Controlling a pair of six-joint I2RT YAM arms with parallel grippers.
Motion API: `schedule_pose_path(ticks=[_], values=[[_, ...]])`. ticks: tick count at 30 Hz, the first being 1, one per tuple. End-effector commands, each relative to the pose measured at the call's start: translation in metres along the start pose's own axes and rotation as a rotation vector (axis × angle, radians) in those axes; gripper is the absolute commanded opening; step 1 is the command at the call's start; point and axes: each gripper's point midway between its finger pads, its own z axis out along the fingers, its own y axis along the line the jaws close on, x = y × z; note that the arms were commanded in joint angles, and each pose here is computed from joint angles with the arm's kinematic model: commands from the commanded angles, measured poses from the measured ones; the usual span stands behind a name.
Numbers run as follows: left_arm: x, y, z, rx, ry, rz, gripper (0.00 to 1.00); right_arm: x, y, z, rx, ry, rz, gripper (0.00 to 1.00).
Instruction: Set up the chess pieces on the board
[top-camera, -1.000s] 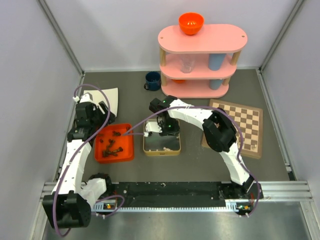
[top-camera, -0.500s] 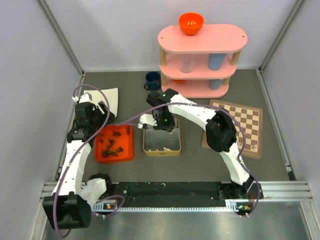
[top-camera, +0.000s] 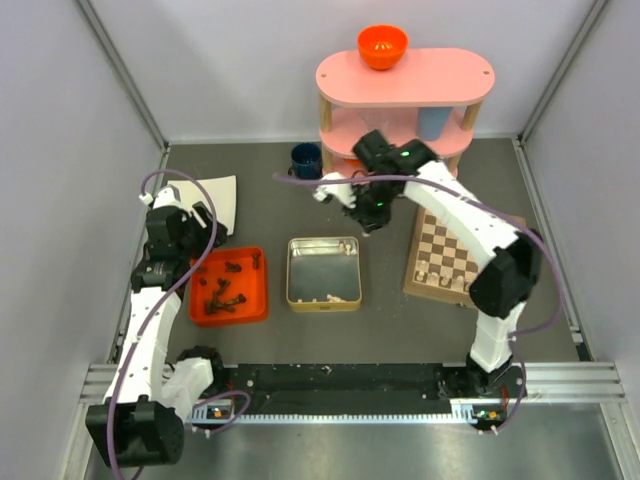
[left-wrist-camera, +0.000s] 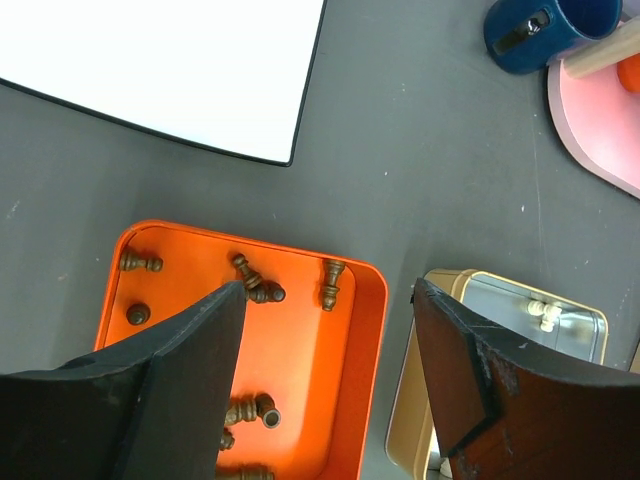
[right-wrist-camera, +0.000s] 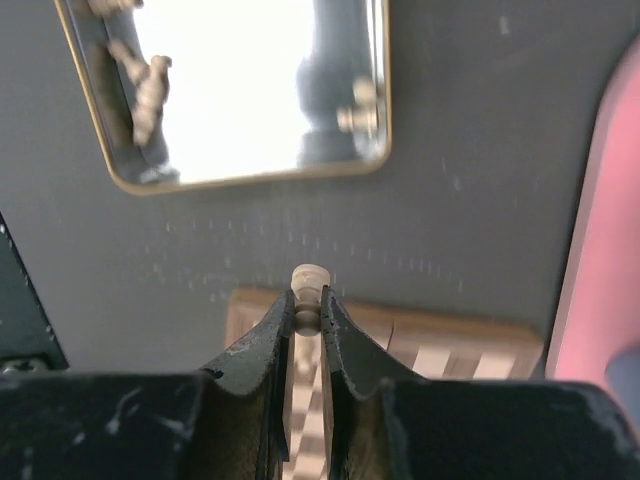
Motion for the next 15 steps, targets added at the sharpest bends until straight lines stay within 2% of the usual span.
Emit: schedule_pose_path(ticks=[1,6,11,15], values=[[-0.021,-0.015,0.001,0.061,-0.055,-0.022,0.73,0.052,0.008,-0.039,0.051,0.039,0.14,0.02],[-0.017,-0.021,0.007,0.091,-0.032,-0.044,0.72,0.13,0.012,-0.044,0.07,0.145,0.33,0.02],[-0.011,-0.026,0.014,0.119,-0.001,-0.056,0.72,0.18,0.022,-0.028,0.072,0.251,0.436,0.03],[-0.011,-0.028,0.016,0.13,0.007,-0.054,0.72,0.202,0.016,-0.016,0.091,0.296,0.484,0.03]])
